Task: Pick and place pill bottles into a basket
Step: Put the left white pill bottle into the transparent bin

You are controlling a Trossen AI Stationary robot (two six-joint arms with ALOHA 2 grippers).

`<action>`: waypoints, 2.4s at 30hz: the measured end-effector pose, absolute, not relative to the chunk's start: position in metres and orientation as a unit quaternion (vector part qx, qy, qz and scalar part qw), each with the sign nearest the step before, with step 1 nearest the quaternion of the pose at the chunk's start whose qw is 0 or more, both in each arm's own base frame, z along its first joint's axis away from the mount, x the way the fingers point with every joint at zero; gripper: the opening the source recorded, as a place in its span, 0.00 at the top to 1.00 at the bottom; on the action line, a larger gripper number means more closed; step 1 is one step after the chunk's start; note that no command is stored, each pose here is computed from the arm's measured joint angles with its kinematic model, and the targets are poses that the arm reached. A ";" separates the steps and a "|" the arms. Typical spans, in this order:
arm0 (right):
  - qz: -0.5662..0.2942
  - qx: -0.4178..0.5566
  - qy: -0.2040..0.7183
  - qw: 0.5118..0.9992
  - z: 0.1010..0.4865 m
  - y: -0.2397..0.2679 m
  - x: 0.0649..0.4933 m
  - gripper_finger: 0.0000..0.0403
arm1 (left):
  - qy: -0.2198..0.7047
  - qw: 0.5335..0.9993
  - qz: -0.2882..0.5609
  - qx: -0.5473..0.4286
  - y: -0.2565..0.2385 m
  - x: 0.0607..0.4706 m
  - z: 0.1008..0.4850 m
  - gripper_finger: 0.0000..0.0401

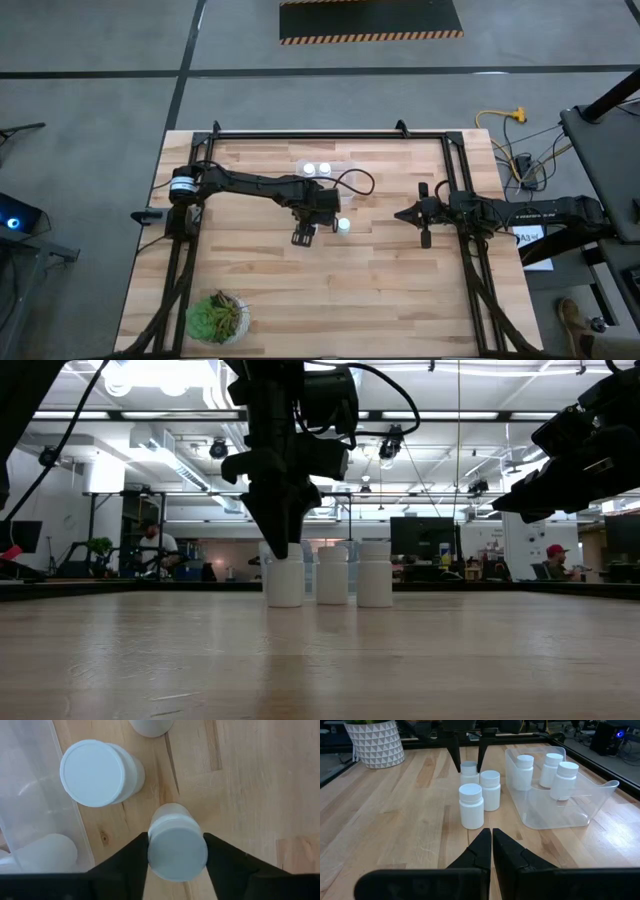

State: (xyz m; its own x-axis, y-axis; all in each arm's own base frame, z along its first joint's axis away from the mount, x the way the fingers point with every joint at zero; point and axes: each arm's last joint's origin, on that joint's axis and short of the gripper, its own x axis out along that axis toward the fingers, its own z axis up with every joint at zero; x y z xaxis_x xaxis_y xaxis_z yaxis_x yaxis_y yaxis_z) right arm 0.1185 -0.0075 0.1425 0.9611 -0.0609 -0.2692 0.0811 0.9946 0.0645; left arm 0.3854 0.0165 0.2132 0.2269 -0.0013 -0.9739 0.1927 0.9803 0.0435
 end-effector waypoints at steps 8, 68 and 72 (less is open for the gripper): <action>-0.036 0.037 0.135 0.990 0.143 -0.007 0.118 0.98 | 0.626 0.773 -0.065 0.076 0.016 0.384 0.216 0.64; -0.037 0.037 0.134 0.990 0.143 -0.008 0.118 0.98 | 0.590 0.800 -0.051 0.102 0.137 0.403 0.256 0.64; -0.037 0.038 0.137 0.989 0.142 -0.008 0.119 0.98 | 0.594 0.797 -0.052 0.100 0.138 0.405 0.252 0.64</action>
